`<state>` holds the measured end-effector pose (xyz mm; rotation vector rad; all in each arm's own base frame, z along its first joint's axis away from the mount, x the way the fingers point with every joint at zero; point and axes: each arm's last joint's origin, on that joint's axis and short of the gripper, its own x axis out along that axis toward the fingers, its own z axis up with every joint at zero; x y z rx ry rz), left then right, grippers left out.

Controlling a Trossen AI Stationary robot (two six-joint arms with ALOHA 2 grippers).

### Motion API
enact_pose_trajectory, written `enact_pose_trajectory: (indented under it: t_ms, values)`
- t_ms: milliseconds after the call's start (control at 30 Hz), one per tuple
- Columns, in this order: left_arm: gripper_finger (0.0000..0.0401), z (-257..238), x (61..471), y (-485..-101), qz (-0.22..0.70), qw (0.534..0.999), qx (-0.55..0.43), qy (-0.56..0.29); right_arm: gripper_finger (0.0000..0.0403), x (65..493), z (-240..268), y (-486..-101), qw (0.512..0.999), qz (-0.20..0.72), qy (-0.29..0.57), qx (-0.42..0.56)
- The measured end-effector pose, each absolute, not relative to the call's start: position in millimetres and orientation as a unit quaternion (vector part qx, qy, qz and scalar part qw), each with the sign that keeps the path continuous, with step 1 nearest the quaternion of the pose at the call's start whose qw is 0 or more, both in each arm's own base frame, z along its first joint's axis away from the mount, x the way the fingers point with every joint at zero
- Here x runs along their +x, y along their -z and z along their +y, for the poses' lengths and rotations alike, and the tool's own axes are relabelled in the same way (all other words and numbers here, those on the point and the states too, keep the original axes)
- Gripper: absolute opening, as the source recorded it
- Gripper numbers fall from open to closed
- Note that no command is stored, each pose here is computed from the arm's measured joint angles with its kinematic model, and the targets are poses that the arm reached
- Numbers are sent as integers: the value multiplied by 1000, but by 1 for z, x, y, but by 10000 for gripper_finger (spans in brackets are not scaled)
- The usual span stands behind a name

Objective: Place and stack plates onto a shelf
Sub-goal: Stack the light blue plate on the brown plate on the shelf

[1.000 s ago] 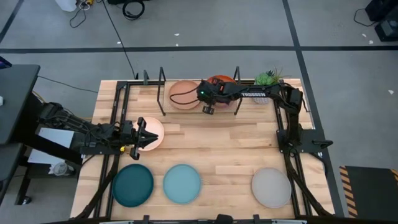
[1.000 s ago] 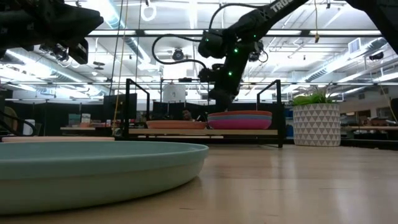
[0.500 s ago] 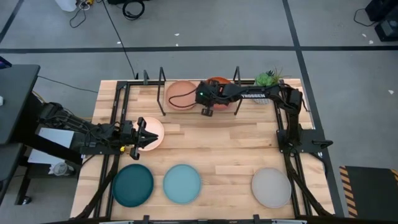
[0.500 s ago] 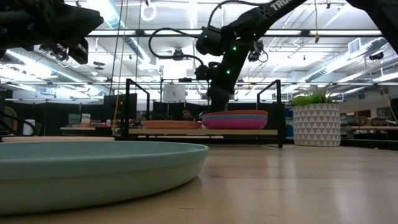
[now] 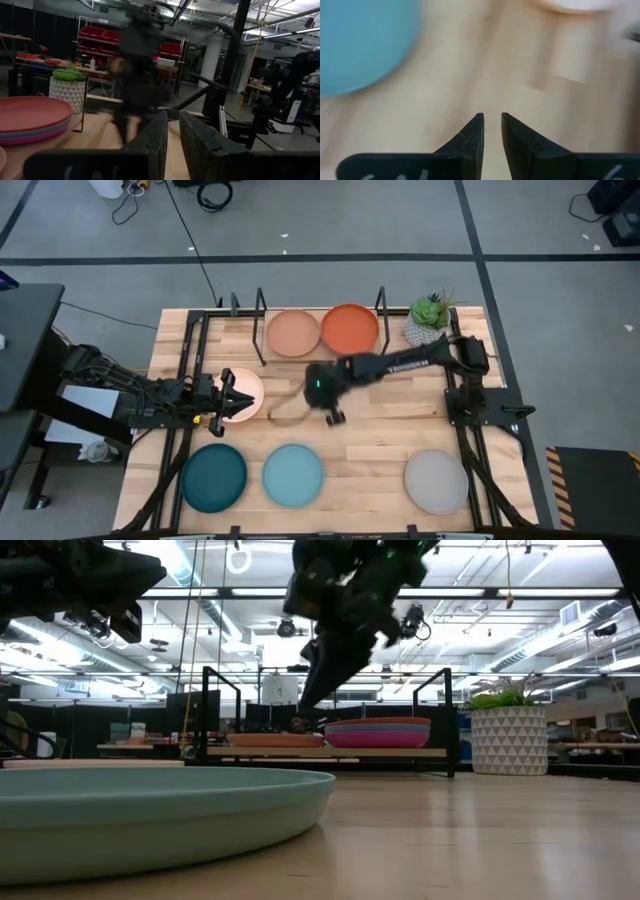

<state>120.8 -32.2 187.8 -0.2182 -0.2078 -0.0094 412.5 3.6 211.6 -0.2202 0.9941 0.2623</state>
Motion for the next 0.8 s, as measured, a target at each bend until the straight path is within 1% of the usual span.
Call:
enact_pose_trajectory:
  t_ms: [133,233,300,400,567,800]
  values:
    - [55,-32,121,-188,-104,989,-109,5,73,404,55,-201,843,474,-183,-179]
    - [55,-32,121,-188,-104,989,-109,5,73,397,89,-194,833,462,-214,-216]
    - [55,-32,121,-188,-104,989,-109,5,73,394,107,-192,836,449,-221,-224]
    - [55,-32,121,-188,-104,989,-109,5,74,392,127,-192,852,424,-225,-208]
    - [55,-32,121,-188,-104,989,-109,5,81,391,147,-190,882,374,-231,-172]
    - [55,-32,121,-188,-104,988,-110,5,80,385,146,-168,902,328,-231,-163]
